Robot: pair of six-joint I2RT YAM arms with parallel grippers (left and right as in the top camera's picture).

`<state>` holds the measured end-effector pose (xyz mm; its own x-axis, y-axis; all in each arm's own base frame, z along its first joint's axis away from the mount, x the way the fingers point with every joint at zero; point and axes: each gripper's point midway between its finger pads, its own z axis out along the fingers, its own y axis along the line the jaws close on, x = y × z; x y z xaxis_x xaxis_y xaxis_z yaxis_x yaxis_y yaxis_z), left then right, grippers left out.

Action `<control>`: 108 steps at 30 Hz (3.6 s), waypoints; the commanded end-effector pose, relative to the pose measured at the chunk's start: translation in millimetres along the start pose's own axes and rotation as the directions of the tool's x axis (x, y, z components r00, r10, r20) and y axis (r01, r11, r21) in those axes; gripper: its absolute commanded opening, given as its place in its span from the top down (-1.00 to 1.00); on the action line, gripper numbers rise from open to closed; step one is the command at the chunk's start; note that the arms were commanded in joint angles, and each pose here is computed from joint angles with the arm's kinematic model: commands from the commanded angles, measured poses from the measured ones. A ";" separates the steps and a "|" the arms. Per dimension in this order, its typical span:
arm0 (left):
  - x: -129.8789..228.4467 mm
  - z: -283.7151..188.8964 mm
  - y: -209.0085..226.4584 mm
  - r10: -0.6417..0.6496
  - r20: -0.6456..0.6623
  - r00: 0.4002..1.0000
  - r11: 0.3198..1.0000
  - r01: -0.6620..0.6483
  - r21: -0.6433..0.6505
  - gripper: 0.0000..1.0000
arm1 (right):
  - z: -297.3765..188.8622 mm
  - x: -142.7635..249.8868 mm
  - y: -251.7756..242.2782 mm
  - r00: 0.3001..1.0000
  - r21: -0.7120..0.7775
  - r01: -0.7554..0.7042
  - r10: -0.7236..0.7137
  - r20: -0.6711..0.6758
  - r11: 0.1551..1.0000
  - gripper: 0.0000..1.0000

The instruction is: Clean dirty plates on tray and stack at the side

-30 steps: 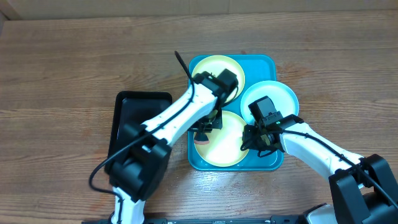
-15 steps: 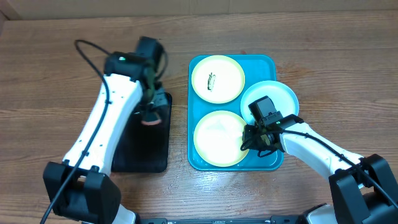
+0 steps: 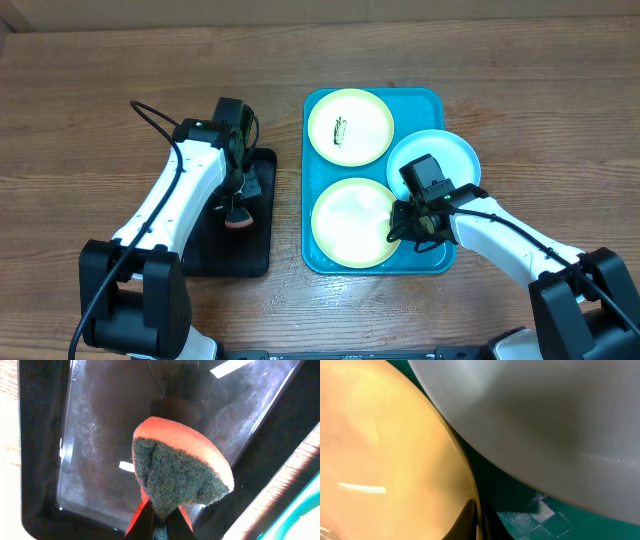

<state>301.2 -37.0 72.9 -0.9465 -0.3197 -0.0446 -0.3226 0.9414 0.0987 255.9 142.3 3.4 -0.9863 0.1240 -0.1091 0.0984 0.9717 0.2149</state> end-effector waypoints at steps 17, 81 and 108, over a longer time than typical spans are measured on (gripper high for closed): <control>4.8 77.5 -8.3 0.070 0.021 0.997 0.997 -0.070 0.016 0.92 | 12.8 13.2 -27.2 0.999 0.116 0.006 -0.001 -0.035 0.993 0.92; 28.1 -222.8 128.8 -0.400 0.470 0.787 0.905 0.259 0.337 -0.99 | -175.8 -47.2 245.0 0.427 0.483 0.325 -0.582 0.692 0.813 0.92; 11.5 -191.7 123.5 -0.382 0.359 0.852 0.914 0.289 0.284 -1.00 | -215.3 -18.1 252.4 0.259 0.617 0.203 -0.650 0.715 0.760 0.92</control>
<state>244.3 54.3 273.4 -0.6802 -0.5899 -0.4353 -0.5662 0.7999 -0.1992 270.4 343.9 251.0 -0.2470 -0.4867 -0.8379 -0.0773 0.8719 -0.4836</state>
